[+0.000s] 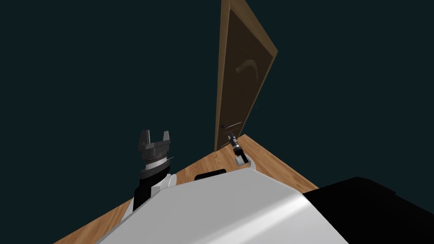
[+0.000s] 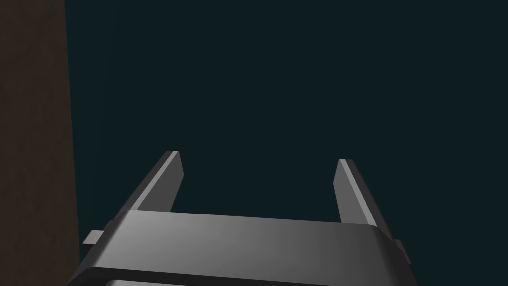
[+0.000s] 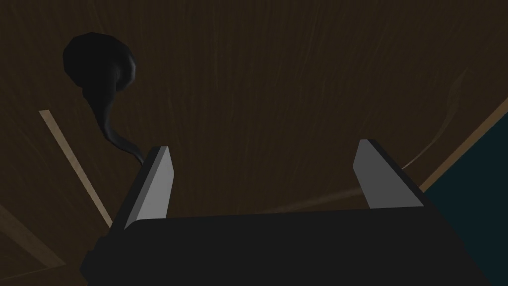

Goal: Pull the door open

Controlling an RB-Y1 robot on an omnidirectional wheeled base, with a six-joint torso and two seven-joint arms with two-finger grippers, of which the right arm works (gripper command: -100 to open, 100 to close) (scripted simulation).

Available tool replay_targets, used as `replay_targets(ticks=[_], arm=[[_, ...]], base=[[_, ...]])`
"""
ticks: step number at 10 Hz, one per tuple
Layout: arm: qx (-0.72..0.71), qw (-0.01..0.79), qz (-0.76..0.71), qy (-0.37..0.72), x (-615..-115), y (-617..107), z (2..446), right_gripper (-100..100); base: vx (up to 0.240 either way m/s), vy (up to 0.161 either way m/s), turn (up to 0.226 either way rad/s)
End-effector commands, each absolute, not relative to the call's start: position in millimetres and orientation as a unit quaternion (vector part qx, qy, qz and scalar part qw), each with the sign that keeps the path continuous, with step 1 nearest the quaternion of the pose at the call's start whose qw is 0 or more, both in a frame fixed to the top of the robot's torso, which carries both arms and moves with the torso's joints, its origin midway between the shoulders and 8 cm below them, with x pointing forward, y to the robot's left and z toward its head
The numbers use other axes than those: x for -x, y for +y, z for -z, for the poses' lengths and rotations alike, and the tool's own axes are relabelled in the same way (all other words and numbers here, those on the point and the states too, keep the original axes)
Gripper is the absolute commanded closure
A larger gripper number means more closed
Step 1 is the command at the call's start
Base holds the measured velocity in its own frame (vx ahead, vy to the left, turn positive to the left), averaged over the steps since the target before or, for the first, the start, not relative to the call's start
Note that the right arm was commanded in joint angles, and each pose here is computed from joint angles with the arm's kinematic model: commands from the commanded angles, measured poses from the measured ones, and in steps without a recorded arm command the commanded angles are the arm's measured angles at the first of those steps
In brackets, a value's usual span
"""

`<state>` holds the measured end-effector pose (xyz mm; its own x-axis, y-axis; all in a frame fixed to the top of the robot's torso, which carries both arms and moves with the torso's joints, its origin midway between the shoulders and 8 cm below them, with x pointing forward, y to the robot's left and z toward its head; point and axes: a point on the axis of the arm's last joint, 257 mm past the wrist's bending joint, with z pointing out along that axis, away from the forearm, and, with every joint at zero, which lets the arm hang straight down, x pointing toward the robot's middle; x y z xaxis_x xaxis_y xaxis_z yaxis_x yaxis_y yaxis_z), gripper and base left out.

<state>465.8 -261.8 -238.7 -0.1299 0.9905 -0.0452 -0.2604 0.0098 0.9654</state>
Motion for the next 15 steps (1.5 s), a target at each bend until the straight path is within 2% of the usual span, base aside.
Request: replay_targets(ticks=[1, 6, 15], arm=[[-0.39, 0.526, -0.585, 0.478, -469.1, -265.7, 248.5, -100], [-0.406, 0.512, -0.566, 0.503, -471.1, -284.8, 286.5, -100], [-0.427, 0.5, -0.534, 0.532, -470.2, -320.7, 329.0, -100]], base=[[0.038, -0.095, 0.201], [0.038, -0.076, 0.111], [0.023, -0.064, 0.096]])
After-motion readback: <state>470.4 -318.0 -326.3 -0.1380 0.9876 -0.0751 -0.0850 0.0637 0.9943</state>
